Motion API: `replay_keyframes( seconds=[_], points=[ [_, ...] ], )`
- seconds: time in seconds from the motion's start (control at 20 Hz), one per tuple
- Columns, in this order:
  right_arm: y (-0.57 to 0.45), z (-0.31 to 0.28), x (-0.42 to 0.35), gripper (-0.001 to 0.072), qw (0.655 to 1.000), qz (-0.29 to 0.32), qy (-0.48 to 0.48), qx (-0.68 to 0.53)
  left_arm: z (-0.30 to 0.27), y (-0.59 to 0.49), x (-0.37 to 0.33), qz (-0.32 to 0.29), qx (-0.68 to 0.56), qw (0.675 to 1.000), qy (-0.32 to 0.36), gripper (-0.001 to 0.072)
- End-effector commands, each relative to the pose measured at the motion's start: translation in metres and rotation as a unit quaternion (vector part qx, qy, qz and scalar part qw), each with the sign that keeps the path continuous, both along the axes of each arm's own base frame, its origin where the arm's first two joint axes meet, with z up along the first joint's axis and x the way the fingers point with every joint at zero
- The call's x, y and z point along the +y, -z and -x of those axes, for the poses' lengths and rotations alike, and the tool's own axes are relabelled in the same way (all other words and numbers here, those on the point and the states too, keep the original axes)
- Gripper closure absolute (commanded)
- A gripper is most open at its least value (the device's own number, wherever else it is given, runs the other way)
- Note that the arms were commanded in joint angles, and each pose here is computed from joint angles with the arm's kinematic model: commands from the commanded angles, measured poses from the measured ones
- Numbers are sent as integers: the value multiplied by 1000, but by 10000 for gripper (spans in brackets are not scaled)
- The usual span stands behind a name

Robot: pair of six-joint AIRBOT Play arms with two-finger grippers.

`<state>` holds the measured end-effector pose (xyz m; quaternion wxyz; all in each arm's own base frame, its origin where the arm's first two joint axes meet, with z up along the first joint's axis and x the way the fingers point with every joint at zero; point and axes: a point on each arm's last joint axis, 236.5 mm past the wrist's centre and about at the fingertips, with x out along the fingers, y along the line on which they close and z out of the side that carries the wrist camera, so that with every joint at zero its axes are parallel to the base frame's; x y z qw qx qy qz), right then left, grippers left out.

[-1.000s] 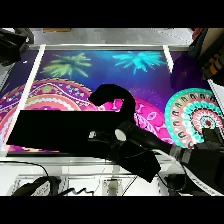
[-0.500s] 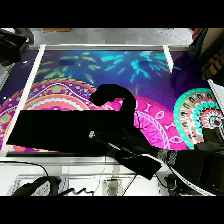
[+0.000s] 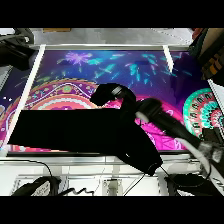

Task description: Fold the clothes and pants, and hang the long-sleeved shirts on hangers.

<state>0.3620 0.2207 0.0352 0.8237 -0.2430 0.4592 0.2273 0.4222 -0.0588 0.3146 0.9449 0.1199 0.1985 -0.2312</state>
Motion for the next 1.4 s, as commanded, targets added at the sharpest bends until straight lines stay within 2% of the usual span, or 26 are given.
replay_keyframes(
  seconds=[0.0,0.1,0.15,0.2,0.3,0.35,0.45,0.5,0.55,0.6,0.7,0.85,1.0,1.1,1.2,1.35],
  points=[
    [-25,-41,-81,699,993,-23,113,-31,-2,31,0,6,35,999,0,696],
    [-21,-52,-120,699,983,-48,174,-16,-2,45,0,8,51,999,0,696],
    [-16,-45,-118,700,984,-67,163,11,-2,50,0,9,58,998,0,695],
    [-8,-27,-100,700,993,-69,83,49,-2,55,0,10,63,998,0,696],
    [9,31,-42,700,983,-101,-66,136,-2,60,0,10,69,998,0,696],
    [17,59,-16,699,973,-113,-115,167,-2,60,0,11,70,998,0,696],
    [36,100,17,685,959,-97,-184,193,-2,60,0,21,74,997,-5,696],
    [45,116,28,528,953,-82,-218,195,-2,60,0,21,74,997,-5,696],
    [55,128,38,280,948,-63,-246,191,-2,60,0,21,74,997,-5,696],
    [63,137,46,165,945,-51,-266,182,-2,60,0,21,74,997,-5,696],
    [72,143,72,164,945,-50,-292,137,-2,60,0,21,74,997,-5,696],
    [74,138,117,163,950,-84,-292,78,-2,60,0,21,74,997,-5,696],
    [111,162,124,153,942,-57,-307,124,-2,60,0,21,74,997,-4,696],
    [120,170,137,79,938,-56,-322,116,-2,60,0,21,75,997,-4,696],
    [115,165,152,85,934,-54,-346,68,-2,60,0,21,75,997,-4,696],
    [116,147,146,128,931,-9,-364,20,-1,60,0,21,75,997,-4,696]
  ],
)
